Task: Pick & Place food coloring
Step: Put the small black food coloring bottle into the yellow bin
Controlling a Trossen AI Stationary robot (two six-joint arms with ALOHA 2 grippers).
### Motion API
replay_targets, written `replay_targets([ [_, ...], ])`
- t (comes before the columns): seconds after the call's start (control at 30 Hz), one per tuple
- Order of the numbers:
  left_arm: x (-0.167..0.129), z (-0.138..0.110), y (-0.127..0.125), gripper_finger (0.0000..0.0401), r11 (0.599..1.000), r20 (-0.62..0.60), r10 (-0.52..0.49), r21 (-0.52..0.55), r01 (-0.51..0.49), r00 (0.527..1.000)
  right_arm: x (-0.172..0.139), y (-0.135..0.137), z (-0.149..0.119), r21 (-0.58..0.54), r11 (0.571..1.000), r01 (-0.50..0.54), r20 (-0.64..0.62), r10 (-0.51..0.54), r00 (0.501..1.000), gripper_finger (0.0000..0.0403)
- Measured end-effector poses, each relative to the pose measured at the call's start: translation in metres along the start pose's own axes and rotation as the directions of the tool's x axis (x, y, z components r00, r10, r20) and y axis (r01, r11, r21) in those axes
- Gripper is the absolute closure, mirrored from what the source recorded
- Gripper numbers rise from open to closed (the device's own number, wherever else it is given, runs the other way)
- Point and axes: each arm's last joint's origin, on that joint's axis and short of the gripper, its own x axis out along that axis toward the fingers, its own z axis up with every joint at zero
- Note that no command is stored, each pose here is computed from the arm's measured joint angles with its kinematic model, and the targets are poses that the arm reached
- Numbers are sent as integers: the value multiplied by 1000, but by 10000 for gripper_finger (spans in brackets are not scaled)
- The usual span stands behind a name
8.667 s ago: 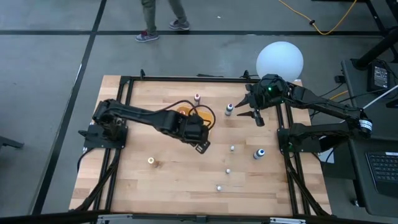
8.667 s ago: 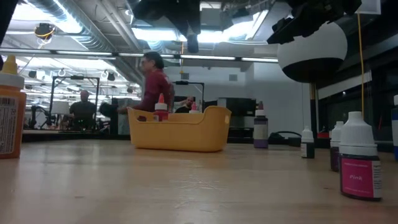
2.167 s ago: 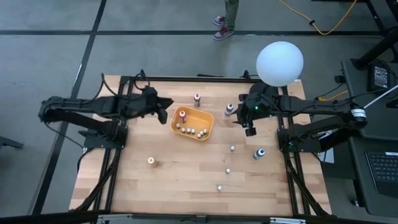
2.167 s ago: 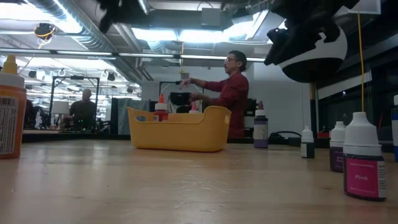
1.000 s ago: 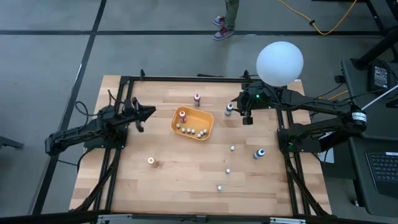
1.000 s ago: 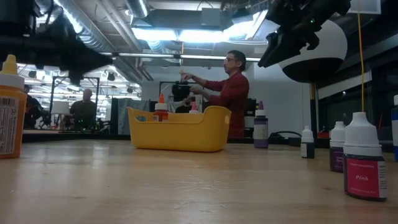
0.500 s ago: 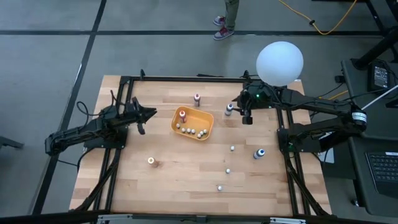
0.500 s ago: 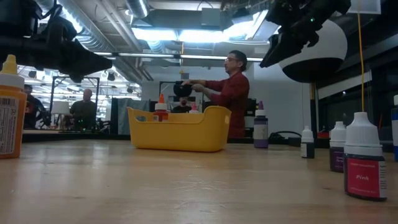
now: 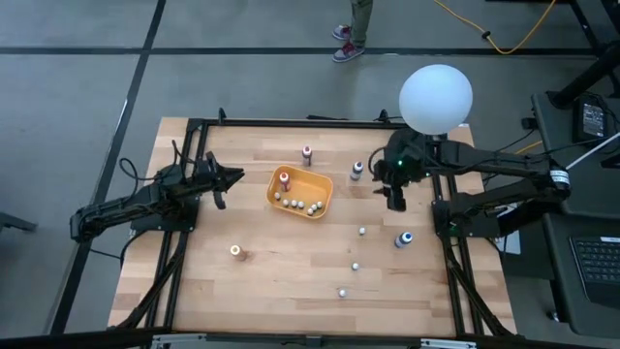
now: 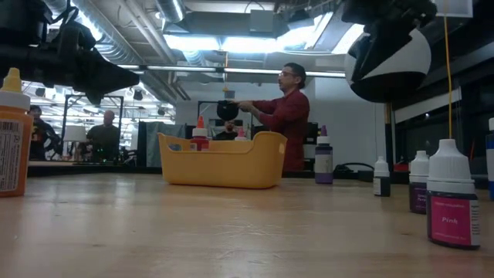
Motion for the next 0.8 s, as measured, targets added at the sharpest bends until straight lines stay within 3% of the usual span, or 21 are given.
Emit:
replay_targets([
  [0.13,0,0,0,343,1000,0,0,0,0,1000,6,5,2,-25,999,49,-28,-49,998,225],
  [0.37,0,0,0,344,1000,0,0,0,0,1000,16,4,4,80,994,74,-63,-69,996,197],
  [0.6,0,0,0,341,1000,0,0,0,0,1000,21,13,3,155,987,-52,-88,66,994,136],
  [0.8,0,0,0,344,1000,0,0,0,0,1000,24,27,4,122,991,-59,-98,72,993,124],
])
